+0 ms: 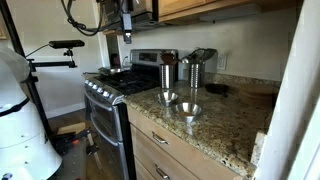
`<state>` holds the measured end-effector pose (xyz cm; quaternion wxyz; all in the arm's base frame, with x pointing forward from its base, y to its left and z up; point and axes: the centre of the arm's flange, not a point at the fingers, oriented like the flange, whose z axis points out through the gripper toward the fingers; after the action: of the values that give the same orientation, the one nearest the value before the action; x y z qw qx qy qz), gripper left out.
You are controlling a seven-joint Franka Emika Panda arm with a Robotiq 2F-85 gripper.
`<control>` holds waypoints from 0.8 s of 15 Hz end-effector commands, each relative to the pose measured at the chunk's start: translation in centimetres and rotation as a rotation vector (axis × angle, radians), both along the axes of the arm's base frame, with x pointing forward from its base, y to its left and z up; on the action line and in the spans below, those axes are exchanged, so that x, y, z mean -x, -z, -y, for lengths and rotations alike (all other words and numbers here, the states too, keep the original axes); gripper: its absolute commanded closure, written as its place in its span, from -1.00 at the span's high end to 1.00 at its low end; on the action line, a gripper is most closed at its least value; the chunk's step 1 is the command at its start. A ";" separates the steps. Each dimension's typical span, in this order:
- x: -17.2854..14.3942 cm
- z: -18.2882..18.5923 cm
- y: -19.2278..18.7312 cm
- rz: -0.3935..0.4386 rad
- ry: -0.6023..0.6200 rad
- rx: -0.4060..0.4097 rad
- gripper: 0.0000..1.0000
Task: Pour the contents in the right silver bowl into the other
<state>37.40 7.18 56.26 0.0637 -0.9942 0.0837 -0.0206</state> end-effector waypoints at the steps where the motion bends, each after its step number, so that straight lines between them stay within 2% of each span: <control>1: 0.0 0.0 0.0 0.000 0.000 0.000 1.00; 9: 0.0 0.0 0.0 0.000 0.000 0.000 1.00; 12: -0.1 1.1 0.7 -0.004 0.007 0.005 1.00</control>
<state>37.42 7.05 56.18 0.0628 -0.9942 0.0849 -0.0199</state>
